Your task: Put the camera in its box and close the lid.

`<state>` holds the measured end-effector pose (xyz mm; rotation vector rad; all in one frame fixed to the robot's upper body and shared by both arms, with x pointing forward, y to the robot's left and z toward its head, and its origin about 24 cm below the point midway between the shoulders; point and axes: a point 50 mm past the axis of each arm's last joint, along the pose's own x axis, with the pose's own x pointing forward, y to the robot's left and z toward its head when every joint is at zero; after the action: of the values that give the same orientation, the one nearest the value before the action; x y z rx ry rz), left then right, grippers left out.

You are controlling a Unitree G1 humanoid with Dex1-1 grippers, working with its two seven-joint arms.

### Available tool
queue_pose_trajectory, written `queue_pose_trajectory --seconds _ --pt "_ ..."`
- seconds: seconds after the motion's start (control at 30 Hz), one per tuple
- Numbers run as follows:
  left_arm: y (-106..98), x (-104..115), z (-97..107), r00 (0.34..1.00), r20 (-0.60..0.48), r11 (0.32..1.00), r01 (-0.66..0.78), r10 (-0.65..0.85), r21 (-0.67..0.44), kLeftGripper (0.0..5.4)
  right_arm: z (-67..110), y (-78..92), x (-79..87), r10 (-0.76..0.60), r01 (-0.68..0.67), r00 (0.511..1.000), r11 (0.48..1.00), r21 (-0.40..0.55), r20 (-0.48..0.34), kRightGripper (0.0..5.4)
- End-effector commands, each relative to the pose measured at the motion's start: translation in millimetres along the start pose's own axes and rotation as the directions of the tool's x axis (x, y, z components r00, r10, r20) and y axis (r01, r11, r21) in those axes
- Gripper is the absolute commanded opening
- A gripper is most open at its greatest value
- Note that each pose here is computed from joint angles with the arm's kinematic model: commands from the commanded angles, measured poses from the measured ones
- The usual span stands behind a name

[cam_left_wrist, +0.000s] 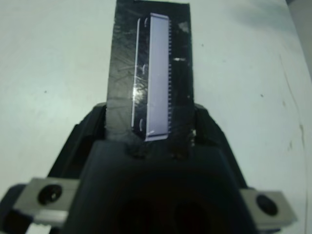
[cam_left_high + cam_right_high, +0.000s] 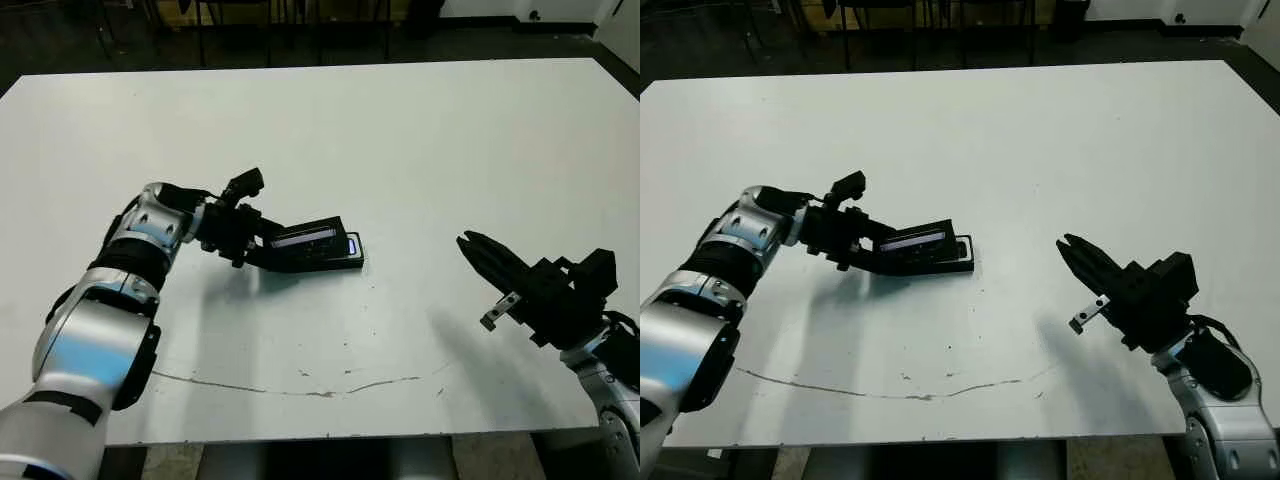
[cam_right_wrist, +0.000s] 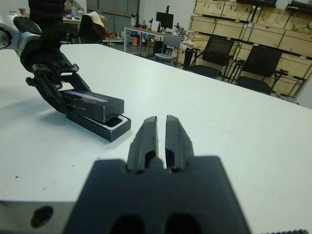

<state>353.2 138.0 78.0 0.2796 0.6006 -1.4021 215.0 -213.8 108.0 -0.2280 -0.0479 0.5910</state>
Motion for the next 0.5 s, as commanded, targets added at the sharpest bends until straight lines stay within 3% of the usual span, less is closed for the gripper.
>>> queue_pose_trajectory --seconds 0.03,0.13,0.27,0.5 --pt "-3.3 17.8 -3.0 0.999 -0.041 1.000 0.025 -0.025 -0.016 2.77 -3.6 -2.3 -4.1 -0.011 0.012 0.999 1.000 0.004 -0.050 0.00" --pt "-4.9 27.3 0.2 0.998 -0.056 0.999 0.041 -0.041 -0.009 2.77 -3.5 -2.0 -4.9 -0.018 0.019 0.998 0.999 0.034 -0.052 0.00" --pt "-8.0 39.3 0.7 0.994 -0.087 0.998 0.061 -0.061 0.000 2.77 7.6 0.9 -5.9 -0.024 0.024 0.996 1.000 -0.008 -0.081 0.00" --pt "-12.6 49.7 -3.2 0.986 -0.139 0.995 0.097 -0.095 0.008 2.77 0.6 -1.3 -7.3 -0.018 0.020 0.997 1.000 0.020 -0.081 0.00"
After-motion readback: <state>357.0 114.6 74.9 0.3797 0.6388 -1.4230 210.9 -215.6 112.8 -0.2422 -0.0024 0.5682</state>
